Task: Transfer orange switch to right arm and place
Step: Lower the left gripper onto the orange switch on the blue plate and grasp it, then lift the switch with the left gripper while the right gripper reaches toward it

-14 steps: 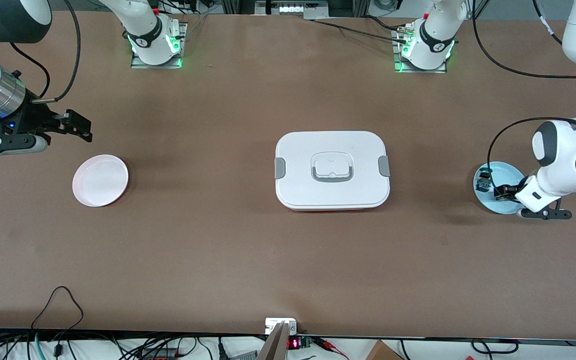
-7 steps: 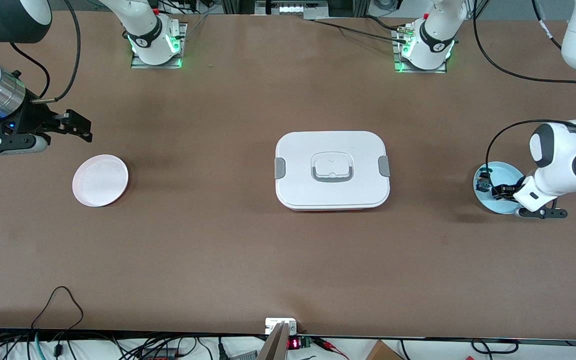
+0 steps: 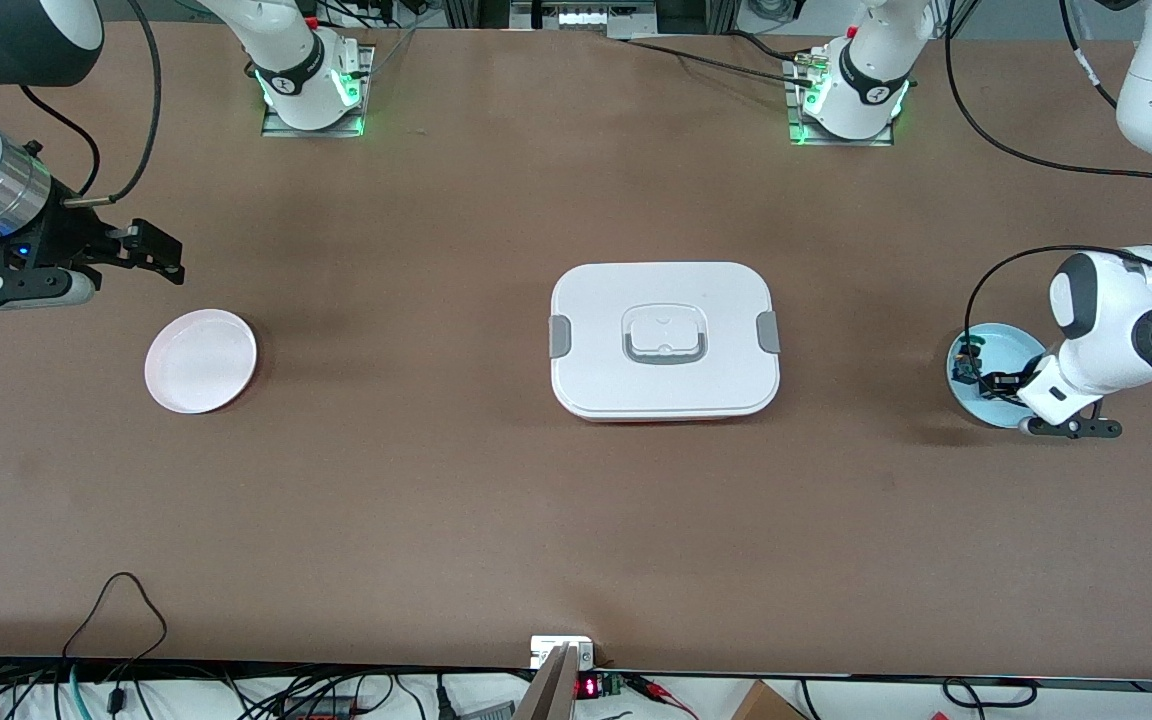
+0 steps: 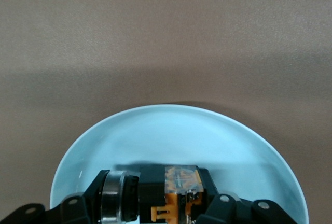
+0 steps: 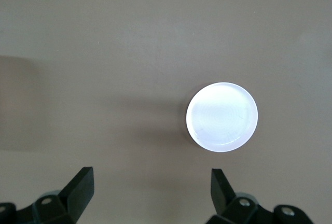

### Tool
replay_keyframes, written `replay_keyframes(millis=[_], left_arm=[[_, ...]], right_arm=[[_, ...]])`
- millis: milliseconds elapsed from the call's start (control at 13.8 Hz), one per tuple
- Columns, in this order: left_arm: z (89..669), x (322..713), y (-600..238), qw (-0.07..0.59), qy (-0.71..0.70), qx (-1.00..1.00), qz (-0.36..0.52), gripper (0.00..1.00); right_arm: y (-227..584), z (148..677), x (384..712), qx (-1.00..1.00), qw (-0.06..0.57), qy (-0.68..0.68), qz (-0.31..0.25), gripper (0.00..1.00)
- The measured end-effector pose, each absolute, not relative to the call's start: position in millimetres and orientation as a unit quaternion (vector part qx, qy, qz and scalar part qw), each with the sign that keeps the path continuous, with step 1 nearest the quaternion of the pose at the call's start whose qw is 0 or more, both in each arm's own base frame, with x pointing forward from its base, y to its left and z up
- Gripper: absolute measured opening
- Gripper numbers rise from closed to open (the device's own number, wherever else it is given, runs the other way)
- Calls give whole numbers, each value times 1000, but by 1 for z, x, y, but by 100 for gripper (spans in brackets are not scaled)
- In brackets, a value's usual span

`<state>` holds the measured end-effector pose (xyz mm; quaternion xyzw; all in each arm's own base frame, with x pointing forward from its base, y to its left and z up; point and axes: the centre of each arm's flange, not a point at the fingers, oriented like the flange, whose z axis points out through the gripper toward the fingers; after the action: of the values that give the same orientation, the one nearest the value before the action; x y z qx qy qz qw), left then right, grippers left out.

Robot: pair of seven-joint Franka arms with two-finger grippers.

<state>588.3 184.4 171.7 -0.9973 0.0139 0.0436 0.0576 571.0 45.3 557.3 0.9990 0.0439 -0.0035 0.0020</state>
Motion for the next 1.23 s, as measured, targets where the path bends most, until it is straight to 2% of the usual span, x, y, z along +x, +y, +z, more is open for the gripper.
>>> replay_keyframes(millis=[290,580,797,942,1087,1232], left_arm=[[183,592,187,58,70,-994,54,72],[240,610,184,55,114,-985,116,72],[282,624,142,28,136,-976,168,72],[291,623,116,-33,139,-971,191,72],[300,620,86,-120,161,-958,203,72],[312,622,54,-197,242,-933,179,72]], right_arm=[[45,558,571,999,2,44,-1,100],[49,564,573,999,1,47,5,100],[54,560,577,999,1,51,3,100],[57,555,582,999,-3,53,6,100],[60,546,586,998,-4,55,2,100],[69,529,591,998,-3,64,-13,100]])
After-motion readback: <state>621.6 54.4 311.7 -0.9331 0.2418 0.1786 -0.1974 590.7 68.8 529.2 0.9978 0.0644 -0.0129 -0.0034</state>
